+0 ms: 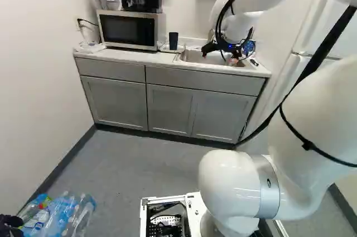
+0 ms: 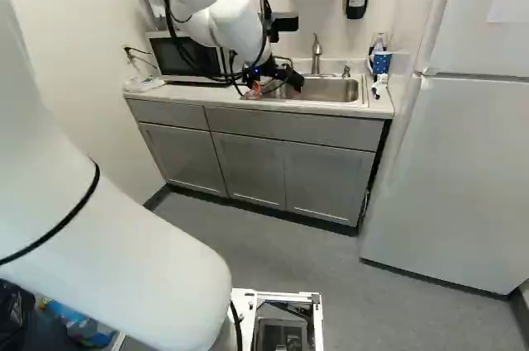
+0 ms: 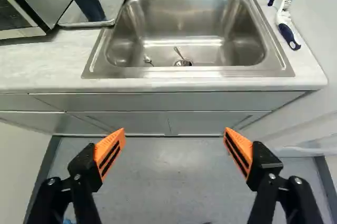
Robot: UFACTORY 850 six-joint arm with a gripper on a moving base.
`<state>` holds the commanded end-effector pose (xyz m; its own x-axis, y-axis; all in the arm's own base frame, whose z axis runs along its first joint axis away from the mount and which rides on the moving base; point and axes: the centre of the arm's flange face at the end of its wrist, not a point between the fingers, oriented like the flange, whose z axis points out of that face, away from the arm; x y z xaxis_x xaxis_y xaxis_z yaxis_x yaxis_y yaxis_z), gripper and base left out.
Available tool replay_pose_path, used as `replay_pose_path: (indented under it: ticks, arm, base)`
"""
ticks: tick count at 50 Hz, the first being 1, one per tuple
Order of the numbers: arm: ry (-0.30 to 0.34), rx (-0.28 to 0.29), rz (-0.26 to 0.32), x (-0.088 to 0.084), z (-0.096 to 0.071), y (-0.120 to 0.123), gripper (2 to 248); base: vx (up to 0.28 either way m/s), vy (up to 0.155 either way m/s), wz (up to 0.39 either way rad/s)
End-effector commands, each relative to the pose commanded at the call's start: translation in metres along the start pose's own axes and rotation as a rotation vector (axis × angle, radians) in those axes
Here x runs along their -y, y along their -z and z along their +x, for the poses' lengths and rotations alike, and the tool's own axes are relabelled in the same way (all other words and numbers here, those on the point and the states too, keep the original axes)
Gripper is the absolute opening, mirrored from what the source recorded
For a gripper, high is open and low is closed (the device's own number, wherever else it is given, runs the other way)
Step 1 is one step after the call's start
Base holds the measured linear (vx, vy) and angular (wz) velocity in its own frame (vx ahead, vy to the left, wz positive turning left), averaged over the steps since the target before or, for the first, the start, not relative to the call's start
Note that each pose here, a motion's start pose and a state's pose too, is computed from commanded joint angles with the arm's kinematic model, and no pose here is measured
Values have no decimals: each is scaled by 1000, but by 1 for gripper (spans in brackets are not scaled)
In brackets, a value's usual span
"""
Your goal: Rinse the cup and place it in the tray
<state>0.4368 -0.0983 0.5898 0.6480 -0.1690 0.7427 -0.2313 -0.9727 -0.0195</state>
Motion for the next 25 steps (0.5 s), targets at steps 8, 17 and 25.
replay_pose_path:
  ticks: [8, 17, 25]
  arm:
    - [12, -29, 10, 6, -19, -8, 247]
    - [26, -64, 24, 14, -43, -16, 247]
    - [40, -98, 38, 21, -67, -22, 247]
  base:
    - [0, 0, 0]
    - [0, 0, 0]
    - [0, 0, 0]
